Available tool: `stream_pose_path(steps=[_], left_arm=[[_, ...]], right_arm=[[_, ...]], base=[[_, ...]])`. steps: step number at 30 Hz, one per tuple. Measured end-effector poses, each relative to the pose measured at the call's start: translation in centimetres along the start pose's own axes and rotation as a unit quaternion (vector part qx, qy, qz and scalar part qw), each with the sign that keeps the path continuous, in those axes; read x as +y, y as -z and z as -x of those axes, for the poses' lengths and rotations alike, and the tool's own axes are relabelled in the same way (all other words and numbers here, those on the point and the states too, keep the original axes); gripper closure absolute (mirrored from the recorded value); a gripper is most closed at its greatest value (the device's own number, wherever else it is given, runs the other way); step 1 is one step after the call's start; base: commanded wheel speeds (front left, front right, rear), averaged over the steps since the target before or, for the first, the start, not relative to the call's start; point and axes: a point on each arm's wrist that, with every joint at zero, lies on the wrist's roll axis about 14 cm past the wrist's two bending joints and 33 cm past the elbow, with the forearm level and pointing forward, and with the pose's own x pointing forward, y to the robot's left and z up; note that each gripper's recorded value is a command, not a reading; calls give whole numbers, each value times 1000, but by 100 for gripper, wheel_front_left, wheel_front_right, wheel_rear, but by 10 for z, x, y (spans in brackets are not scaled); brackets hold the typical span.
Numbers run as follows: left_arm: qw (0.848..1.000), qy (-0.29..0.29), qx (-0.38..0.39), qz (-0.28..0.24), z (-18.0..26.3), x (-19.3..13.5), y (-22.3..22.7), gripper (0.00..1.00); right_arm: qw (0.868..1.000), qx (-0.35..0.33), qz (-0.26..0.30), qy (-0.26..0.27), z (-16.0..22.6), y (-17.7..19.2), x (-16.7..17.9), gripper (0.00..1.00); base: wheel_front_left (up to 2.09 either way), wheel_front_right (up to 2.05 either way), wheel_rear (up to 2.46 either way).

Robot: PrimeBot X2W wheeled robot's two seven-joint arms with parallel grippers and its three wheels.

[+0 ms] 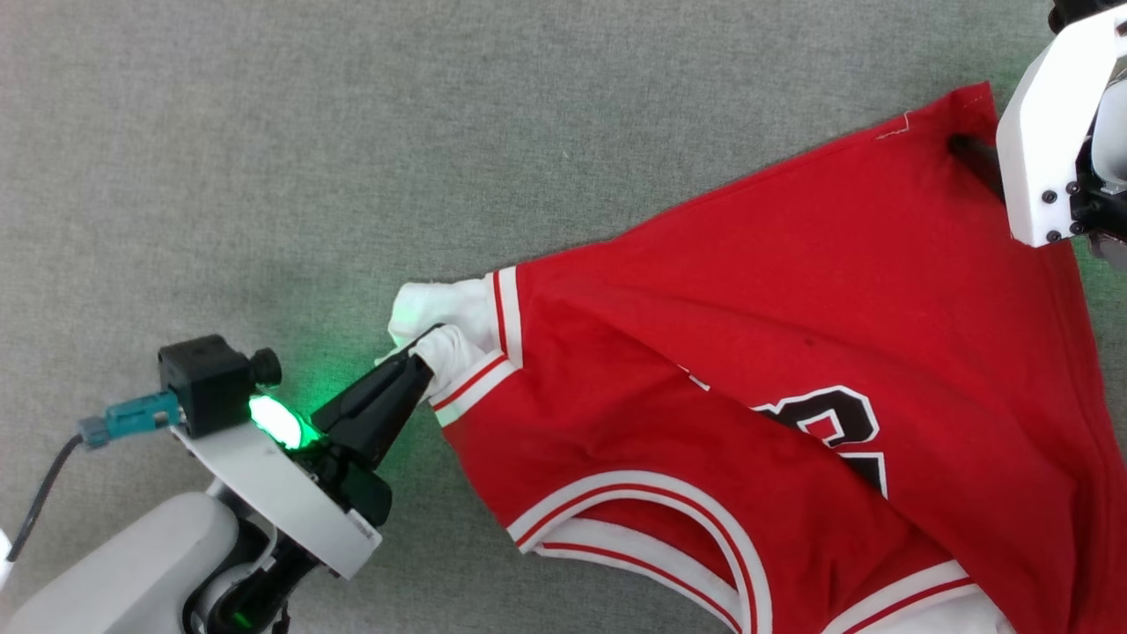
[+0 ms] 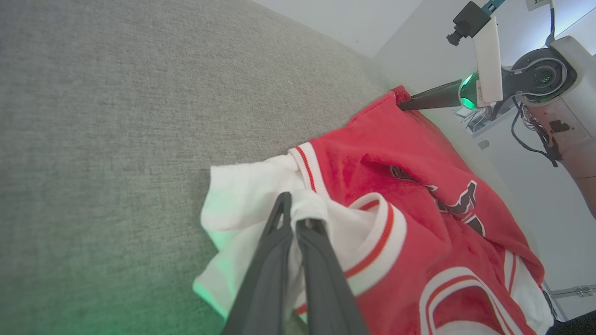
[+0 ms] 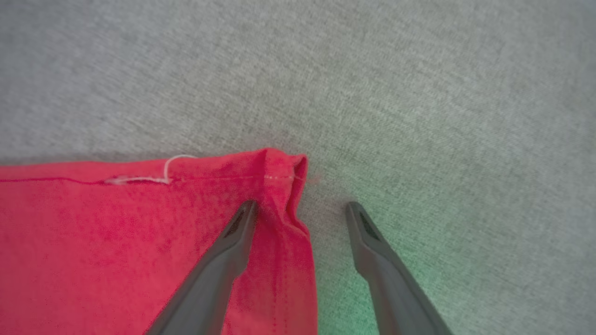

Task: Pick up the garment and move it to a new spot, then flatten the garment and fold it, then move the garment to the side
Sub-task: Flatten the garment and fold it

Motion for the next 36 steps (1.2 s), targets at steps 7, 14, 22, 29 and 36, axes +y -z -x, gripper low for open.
stream_pose_path(steps=[7, 14, 22, 29, 36], left_arm=[[1000, 6, -3, -8, 2, -5, -5, 100], [997, 36, -31, -62, -7, -19, -44, 100], [980, 76, -130, -127, -46, -47, -163, 100], [965, 72, -210, -141, -83, -62, -273, 100], [930, 61, -334, -143, -96, -78, -381, 100]], right_arm=[[999, -44, -14, -5, 9, -5, 2, 100], [982, -171, -69, 35, 42, -42, -31, 100], [906, -377, -140, 130, 131, -110, -105, 100], [818, -515, -183, 183, 202, -159, -148, 100], [726, -624, -190, 217, 265, -199, -172, 100]], base=[[0, 0, 0], [0, 0, 0], [0, 0, 0], [0, 0, 0], [0, 0, 0]])
